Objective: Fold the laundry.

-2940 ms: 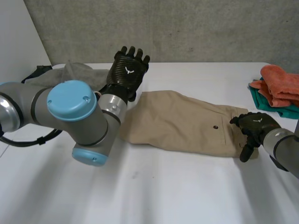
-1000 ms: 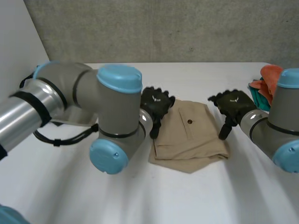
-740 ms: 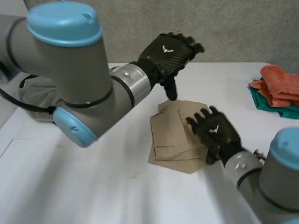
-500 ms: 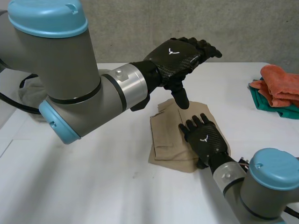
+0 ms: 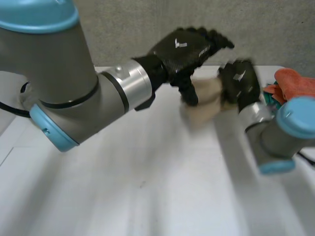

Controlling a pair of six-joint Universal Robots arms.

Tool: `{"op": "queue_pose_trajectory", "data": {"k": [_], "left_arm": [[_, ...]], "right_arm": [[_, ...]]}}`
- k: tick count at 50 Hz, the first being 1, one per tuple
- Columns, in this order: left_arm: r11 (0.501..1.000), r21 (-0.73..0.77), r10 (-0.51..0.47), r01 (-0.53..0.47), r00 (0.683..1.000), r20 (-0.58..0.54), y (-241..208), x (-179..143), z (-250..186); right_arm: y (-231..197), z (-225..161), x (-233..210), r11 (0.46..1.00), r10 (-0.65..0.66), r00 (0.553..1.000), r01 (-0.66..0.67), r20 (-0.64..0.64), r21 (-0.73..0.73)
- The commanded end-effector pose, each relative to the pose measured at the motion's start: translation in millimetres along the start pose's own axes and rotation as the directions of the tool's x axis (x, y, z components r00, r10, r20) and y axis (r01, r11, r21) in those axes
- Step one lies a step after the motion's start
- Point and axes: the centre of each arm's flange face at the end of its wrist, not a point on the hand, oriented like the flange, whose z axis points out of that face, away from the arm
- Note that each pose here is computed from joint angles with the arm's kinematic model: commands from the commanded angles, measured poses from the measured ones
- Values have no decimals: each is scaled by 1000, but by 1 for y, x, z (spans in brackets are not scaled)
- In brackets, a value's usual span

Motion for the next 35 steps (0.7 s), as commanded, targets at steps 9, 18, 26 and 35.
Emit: {"op": "queue_pose_trajectory", "data": {"k": [9, 18, 26, 35], "left_arm": [[989, 130, 52, -63, 995, 87, -35, -9, -5], [996, 81, 34, -41, 996, 79, -17, -7, -4], [998, 51, 24, -27, 997, 73, -5, -6, -3], [999, 46, 21, -25, 997, 74, -3, -6, -3]], "right_arm": [[2, 72, 212, 969, 76, 961, -9, -266, 245], [134, 64, 248, 997, 51, 984, -39, -172, 74], [238, 25, 267, 994, 85, 987, -94, -135, -59], [240, 22, 265, 994, 80, 989, -89, -120, -69]]}}
